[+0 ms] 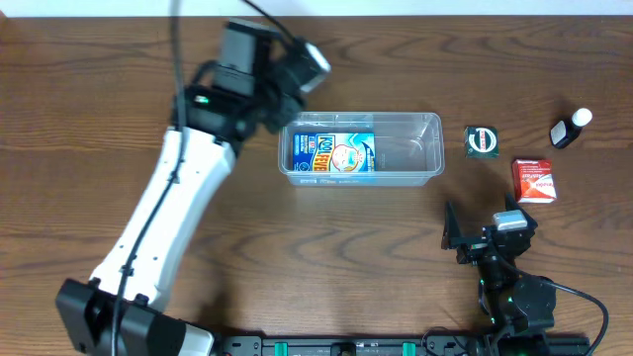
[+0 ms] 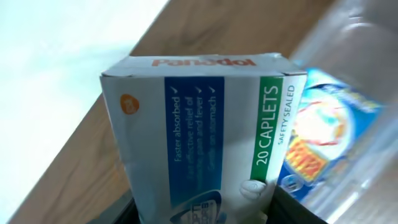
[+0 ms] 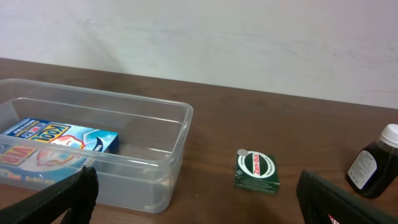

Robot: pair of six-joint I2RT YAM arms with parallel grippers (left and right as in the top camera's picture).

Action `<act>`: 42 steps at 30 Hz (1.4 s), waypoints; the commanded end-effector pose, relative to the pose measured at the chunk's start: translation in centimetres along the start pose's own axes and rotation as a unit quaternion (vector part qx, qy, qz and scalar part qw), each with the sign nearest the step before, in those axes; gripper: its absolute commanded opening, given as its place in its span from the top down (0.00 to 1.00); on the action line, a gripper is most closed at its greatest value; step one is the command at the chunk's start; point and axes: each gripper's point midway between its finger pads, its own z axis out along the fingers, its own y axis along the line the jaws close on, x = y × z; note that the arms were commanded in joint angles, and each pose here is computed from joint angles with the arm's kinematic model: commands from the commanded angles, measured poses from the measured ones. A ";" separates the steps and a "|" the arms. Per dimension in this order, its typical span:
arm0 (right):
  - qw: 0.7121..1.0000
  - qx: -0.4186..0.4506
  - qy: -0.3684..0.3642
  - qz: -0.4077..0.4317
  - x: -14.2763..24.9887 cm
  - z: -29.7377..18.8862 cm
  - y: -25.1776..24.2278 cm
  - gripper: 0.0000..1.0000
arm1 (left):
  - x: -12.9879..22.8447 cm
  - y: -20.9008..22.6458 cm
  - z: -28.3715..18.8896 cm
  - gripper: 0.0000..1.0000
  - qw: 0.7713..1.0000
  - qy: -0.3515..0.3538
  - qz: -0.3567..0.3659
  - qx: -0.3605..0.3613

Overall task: Pack container
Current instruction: 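Lift the Panadol box and carry it over the container, then lower the Panadol box into the container beside the blue box, release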

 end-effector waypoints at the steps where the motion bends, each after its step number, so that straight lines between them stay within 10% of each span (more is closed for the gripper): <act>1: 1.000 0.000 0.000 -0.002 0.1 0.0 0.0 0.01 | -1.6 -2.9 1.3 0.50 0.999 -0.003 0.046 0.028; 20: 1.000 0.000 0.000 -0.002 0.1 0.0 0.0 0.01 | 3.6 -10.4 10.7 0.50 0.971 0.107 0.156 0.144; 42: 1.000 0.000 0.000 -0.002 0.1 0.0 0.0 0.01 | 8.1 -8.3 13.9 0.49 0.952 0.181 0.213 0.122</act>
